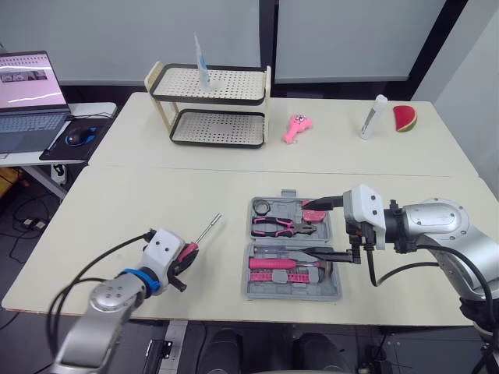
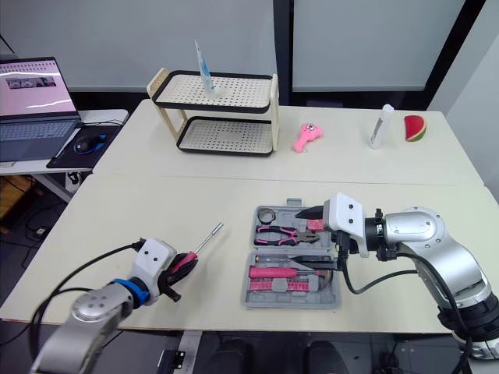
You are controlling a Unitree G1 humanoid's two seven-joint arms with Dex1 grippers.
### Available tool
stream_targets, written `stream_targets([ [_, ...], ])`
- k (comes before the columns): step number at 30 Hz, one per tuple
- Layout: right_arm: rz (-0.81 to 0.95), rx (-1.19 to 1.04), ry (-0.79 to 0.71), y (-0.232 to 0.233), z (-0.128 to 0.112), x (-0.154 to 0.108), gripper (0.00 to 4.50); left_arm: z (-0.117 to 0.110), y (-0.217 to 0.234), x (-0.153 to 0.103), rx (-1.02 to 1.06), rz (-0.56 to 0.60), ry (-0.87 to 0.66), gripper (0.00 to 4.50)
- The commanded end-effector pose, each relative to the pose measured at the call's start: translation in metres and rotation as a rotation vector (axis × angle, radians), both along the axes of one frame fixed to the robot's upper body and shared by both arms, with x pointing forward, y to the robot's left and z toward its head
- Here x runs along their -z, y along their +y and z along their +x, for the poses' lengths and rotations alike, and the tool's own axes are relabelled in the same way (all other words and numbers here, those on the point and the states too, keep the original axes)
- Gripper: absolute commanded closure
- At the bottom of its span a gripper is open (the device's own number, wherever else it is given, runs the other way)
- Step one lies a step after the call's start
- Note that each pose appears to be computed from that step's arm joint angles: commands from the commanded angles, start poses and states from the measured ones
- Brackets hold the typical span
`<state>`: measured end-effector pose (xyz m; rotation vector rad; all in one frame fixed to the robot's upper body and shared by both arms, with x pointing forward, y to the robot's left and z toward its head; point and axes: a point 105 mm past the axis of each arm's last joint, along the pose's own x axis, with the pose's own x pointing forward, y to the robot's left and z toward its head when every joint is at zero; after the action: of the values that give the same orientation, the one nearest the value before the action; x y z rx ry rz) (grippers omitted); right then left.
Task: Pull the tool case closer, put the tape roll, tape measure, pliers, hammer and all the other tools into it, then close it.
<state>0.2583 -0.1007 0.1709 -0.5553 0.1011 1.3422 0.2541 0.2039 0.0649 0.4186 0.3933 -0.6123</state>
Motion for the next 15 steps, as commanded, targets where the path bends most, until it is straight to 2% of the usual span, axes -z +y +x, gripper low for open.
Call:
stream_targets([
  [1,0.001,0.008,-0.061,-0.007,0.000,-0.014,0.00,-0.031,-0.048,-0.021,0.343,-0.077,0.063,3.72],
  [4,-0.012,0.030,-0.055,-0.013,0.001,-0.013,0.00,-0.045,-0.067,-0.028,0.512,-0.087,0.128,3.72],
  [10,-0.085,0.055,0.035,-0.029,-0.012,0.001,0.00,-0.044,-0.115,-0.032,0.690,-0.165,0.209,3.72],
  [15,-0.118,0.086,0.061,-0.035,-0.020,0.004,0.00,-0.034,-0.139,-0.022,0.777,-0.123,0.248,3.72],
])
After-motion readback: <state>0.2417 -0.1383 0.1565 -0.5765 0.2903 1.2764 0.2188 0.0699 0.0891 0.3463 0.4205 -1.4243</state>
